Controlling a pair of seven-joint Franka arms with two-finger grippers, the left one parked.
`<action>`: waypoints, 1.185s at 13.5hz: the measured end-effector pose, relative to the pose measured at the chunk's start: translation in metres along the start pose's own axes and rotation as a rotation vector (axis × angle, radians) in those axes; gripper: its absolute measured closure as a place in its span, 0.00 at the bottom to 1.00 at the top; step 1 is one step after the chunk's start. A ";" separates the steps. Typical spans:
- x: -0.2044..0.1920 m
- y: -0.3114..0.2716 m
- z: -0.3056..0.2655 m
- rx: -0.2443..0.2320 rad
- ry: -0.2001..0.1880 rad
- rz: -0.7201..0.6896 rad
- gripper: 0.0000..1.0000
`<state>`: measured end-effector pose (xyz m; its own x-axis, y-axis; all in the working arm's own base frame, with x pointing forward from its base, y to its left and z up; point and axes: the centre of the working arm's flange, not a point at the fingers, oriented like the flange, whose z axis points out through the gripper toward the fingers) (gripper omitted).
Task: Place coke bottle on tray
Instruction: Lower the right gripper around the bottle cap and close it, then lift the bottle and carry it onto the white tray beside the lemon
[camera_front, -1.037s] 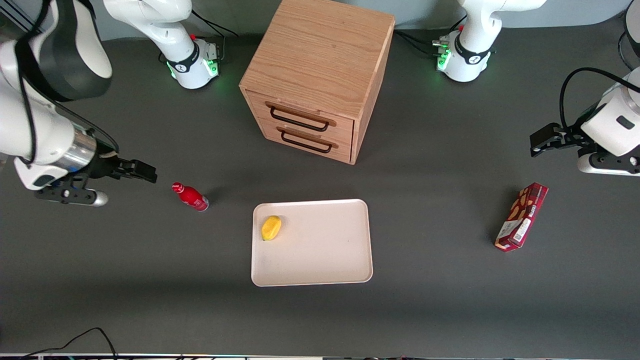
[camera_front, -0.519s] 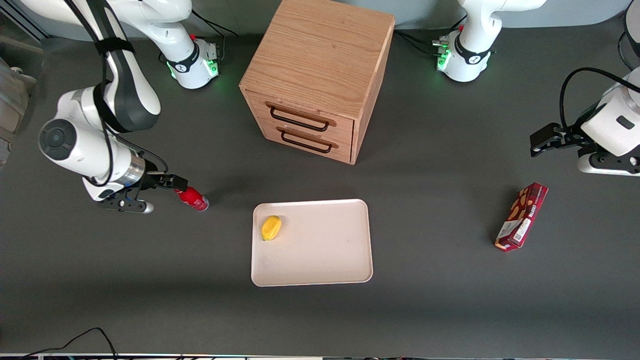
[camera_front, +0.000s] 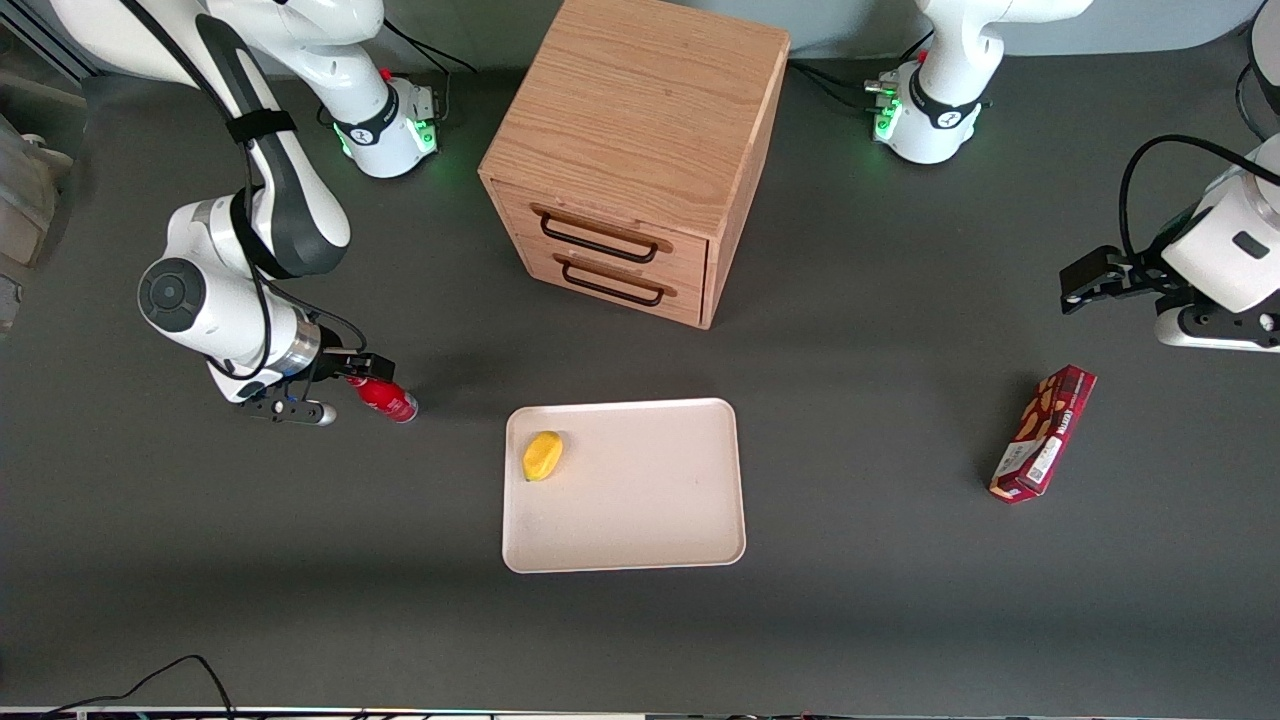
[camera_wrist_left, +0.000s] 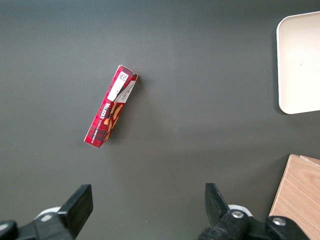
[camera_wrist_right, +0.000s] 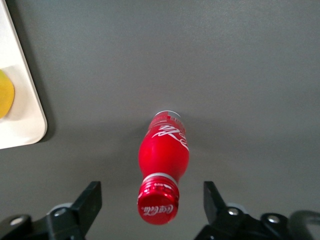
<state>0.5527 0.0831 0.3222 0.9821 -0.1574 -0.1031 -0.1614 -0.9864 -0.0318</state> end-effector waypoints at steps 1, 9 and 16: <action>0.000 -0.001 0.000 0.000 0.000 -0.001 0.26; 0.018 -0.030 -0.066 0.029 0.072 -0.041 0.68; 0.040 -0.134 -0.186 0.137 0.231 -0.097 0.68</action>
<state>0.6316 0.2001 0.5074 0.9871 -0.0846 0.1357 -0.0614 -0.9841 -0.1666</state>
